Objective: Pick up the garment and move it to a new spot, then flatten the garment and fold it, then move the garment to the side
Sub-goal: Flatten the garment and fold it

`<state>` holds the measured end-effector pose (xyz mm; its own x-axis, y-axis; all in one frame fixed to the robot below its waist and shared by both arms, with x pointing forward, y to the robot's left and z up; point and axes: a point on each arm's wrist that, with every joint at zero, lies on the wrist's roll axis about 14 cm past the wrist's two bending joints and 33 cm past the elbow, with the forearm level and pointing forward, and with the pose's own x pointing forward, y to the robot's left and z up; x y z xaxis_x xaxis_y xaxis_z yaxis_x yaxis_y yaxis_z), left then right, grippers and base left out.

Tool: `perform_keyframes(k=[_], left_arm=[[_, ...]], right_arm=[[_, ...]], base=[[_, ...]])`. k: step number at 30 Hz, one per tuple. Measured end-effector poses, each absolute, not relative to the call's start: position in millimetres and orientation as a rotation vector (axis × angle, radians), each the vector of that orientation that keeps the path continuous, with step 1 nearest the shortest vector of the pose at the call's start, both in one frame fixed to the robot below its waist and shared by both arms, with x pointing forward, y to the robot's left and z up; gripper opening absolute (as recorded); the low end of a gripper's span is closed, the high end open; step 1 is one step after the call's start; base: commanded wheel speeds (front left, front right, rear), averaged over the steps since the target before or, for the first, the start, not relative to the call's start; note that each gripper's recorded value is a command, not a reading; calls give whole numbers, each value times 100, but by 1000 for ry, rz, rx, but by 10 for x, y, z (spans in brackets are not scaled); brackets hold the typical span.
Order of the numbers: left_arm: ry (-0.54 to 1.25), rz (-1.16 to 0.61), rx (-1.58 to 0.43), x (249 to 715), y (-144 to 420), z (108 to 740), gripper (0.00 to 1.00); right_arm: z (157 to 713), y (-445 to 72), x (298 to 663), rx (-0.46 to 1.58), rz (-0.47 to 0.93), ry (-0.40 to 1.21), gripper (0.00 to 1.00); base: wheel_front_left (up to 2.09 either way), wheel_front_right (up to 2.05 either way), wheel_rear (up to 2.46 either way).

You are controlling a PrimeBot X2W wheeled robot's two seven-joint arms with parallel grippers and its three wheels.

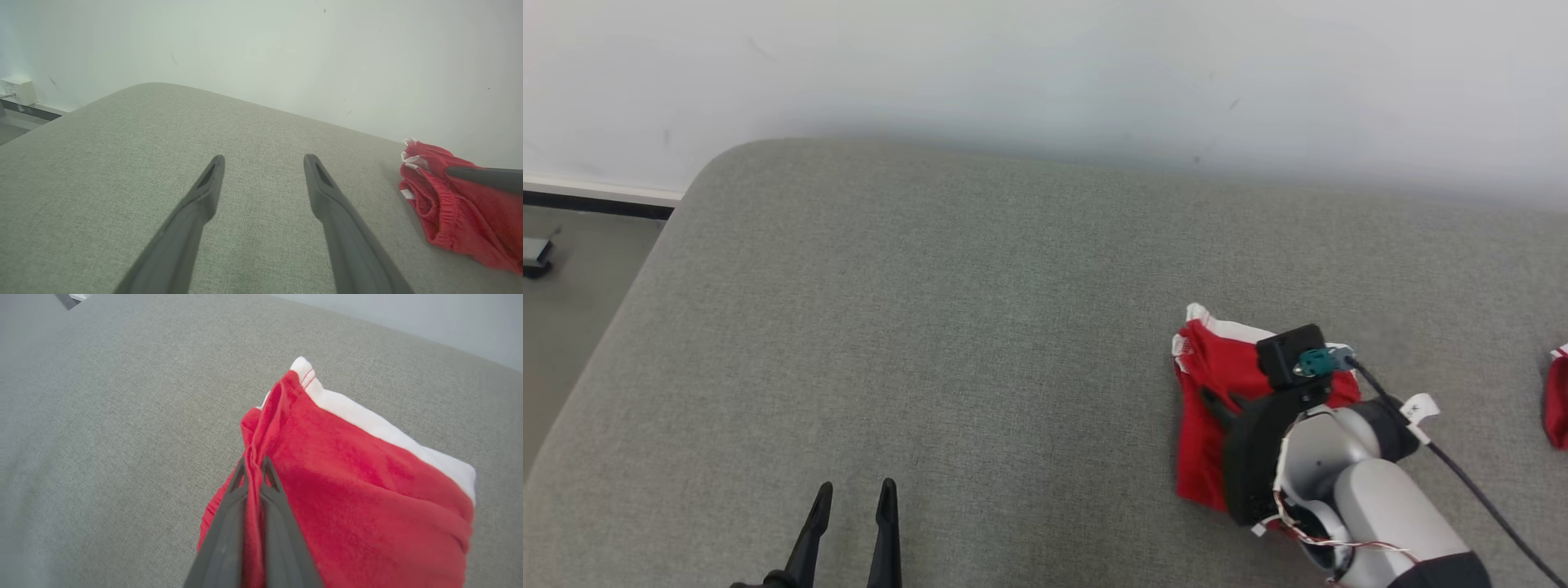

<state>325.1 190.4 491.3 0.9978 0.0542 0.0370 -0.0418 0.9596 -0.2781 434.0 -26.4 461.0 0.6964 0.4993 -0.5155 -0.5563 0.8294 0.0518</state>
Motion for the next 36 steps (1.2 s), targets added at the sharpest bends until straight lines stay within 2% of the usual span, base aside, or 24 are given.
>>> perform_keyframes(k=[9, 10, 11, 19, 25, 31, 36], left_arm=[[-41, 63, -281, 3211, 1936, 4898, 100], [-41, 65, -281, 3208, 1942, 4899, 100], [-41, 66, -281, 3204, 1945, 4898, 100], [-44, 69, -281, 3198, 1959, 4902, 100], [-55, 52, -281, 3242, 1916, 4943, 100], [-58, 31, -283, 3262, 1855, 4956, 100], [-56, 20, -284, 3284, 1822, 4956, 100]], right_arm=[[4429, -27, 4273, -115, 644, 576, 0], [4416, -22, 4269, -117, 646, 577, 42], [4424, -17, 4277, -114, 646, 569, 100], [4756, 8, 4417, -44, 647, 429, 100], [5095, -393, 4652, -12, 539, 271, 100], [4861, -1008, 4607, -37, 386, 291, 100], [4676, -1267, 4495, -76, 324, 303, 100]], base=[[0, 0, 0], [0, 0, 0], [0, 0, 0], [0, 0, 0], [0, 0, 0], [0, 0, 0], [0, 0, 0]])
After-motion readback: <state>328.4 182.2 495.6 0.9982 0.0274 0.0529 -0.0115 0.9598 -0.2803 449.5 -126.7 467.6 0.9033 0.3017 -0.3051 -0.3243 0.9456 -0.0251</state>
